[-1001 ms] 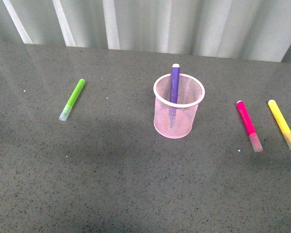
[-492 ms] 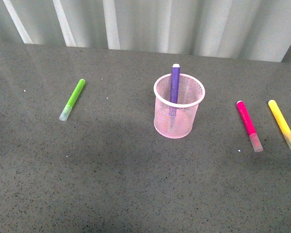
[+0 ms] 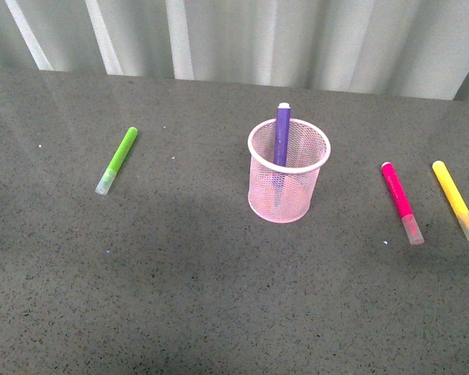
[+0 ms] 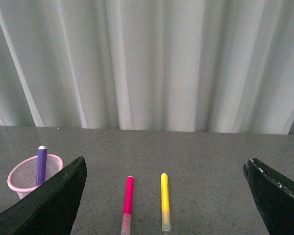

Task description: Insert purple and pink pens into pink cup

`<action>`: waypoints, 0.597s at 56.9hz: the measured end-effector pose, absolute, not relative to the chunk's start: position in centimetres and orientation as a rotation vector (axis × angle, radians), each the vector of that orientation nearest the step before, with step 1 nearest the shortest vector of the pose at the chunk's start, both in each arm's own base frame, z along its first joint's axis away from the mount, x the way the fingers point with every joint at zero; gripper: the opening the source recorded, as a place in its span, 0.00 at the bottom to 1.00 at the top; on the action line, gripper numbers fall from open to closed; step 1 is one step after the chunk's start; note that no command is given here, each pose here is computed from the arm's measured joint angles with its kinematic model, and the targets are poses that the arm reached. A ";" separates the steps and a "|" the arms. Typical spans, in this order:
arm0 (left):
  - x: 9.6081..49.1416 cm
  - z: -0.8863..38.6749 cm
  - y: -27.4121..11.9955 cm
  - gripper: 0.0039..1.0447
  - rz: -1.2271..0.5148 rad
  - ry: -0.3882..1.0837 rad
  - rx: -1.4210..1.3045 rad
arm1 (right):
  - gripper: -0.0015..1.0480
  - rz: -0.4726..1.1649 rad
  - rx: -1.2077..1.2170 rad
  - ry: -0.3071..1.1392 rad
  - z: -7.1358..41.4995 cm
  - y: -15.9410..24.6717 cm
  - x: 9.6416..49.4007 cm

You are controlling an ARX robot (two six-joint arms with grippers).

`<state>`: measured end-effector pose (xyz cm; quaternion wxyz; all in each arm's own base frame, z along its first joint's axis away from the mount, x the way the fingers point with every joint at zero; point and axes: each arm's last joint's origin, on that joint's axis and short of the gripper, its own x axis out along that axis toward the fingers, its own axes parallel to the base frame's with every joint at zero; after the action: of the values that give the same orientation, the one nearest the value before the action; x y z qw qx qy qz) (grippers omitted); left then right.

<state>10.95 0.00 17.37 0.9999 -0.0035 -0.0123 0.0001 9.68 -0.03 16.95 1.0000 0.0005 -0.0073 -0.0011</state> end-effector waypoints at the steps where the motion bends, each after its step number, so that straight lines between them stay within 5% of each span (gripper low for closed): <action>1: 10.9 17.4 0.0 0.03 0.000 -0.025 -0.007 | 0.93 -0.002 0.001 -0.015 17.0 0.0 9.7; 34: 9.7 17.0 0.0 0.03 0.000 -0.019 -0.006 | 0.93 -0.002 0.001 -0.015 17.0 0.0 9.7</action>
<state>9.67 0.00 17.05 1.0000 -0.0030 -0.0093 0.0000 9.68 -0.03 16.95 1.0000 0.0005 -0.0073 -0.0011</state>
